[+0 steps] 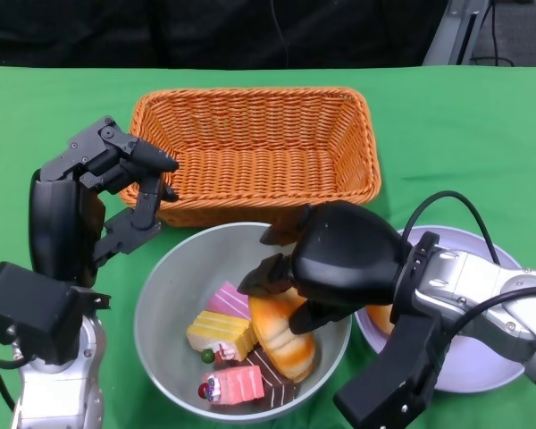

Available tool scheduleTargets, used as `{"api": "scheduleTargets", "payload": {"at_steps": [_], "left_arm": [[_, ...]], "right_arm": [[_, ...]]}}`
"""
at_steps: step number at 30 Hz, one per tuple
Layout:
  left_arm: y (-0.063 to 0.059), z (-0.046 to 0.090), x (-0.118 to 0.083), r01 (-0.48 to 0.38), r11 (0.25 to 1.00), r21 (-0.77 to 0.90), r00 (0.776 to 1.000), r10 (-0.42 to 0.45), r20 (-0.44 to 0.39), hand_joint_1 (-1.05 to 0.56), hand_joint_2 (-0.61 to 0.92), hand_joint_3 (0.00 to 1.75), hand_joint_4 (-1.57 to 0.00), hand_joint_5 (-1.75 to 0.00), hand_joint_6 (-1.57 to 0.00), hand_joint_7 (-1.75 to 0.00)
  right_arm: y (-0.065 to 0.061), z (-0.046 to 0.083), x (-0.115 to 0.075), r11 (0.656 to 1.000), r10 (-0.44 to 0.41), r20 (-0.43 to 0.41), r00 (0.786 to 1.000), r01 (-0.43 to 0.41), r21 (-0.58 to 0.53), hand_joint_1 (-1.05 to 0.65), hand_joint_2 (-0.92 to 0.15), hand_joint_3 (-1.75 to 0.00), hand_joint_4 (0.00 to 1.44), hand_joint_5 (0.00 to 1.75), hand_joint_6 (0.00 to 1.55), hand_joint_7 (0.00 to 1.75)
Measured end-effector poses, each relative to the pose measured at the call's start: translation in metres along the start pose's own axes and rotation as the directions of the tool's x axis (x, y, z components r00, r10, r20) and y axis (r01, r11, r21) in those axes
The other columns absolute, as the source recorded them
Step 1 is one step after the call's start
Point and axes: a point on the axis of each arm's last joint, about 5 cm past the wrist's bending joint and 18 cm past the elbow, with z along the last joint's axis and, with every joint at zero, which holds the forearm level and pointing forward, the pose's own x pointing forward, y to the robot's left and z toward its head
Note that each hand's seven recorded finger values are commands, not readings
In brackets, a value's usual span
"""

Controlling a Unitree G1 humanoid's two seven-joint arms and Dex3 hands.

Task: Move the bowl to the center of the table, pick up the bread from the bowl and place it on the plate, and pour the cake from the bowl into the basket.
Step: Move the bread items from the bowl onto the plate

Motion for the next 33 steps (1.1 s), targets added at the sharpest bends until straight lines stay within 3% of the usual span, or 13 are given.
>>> {"api": "scheduleTargets", "payload": {"at_steps": [9,13,18,26,31,33], "left_arm": [[0.0,0.0,0.0,-0.005,1.0,-0.004,1.0,0.005,-0.002,-0.09,0.66,0.94,-0.84,-1.49,-0.83,-1.22],[0.0,-0.002,-0.001,-0.01,1.0,-0.011,1.0,0.01,-0.008,-0.11,0.66,0.94,-0.83,-1.49,-0.83,-1.23],[0.0,-0.003,-0.002,-0.01,1.0,-0.009,1.0,0.01,-0.004,-0.12,0.66,0.92,-0.84,-1.49,-0.83,-1.23],[0.0,-0.003,-0.001,-0.013,1.0,-0.015,1.0,0.013,-0.001,-0.11,0.67,0.9,-0.84,-1.49,-0.82,-1.25],[0.001,-0.004,-0.001,-0.009,1.0,-0.006,1.0,0.009,-0.006,-0.13,0.68,0.87,-0.85,-1.5,-0.81,-1.27],[0.001,-0.004,-0.001,-0.01,1.0,-0.006,1.0,0.01,-0.009,-0.14,0.7,0.83,-0.86,-1.5,-0.81,-1.28]], "right_arm": [[0.003,-0.003,0.004,0.999,-0.022,0.038,0.999,0.021,0.031,-0.31,-0.82,0.0,1.07,0.14,1.09,0.03],[0.003,-0.003,0.007,0.999,-0.027,0.053,0.998,0.026,0.029,-0.33,-0.8,0.0,1.06,0.12,1.09,0.02],[0.009,-0.004,0.006,0.992,-0.115,0.057,0.992,0.112,0.056,-0.37,-0.87,-0.02,1.15,0.15,1.11,0.01],[0.009,-0.006,0.006,0.986,-0.15,0.07,0.986,0.145,0.079,-0.39,-0.92,-0.14,0.94,0.04,0.82,0.0],[0.005,-0.009,0.004,0.977,-0.191,0.068,0.979,0.183,0.11,-0.42,-0.92,-0.1,0.92,0.03,0.72,0.0],[0.003,-0.011,0.004,0.976,-0.198,0.074,0.977,0.189,0.111,-0.44,-0.92,-0.08,0.91,0.02,0.77,0.03]]}}
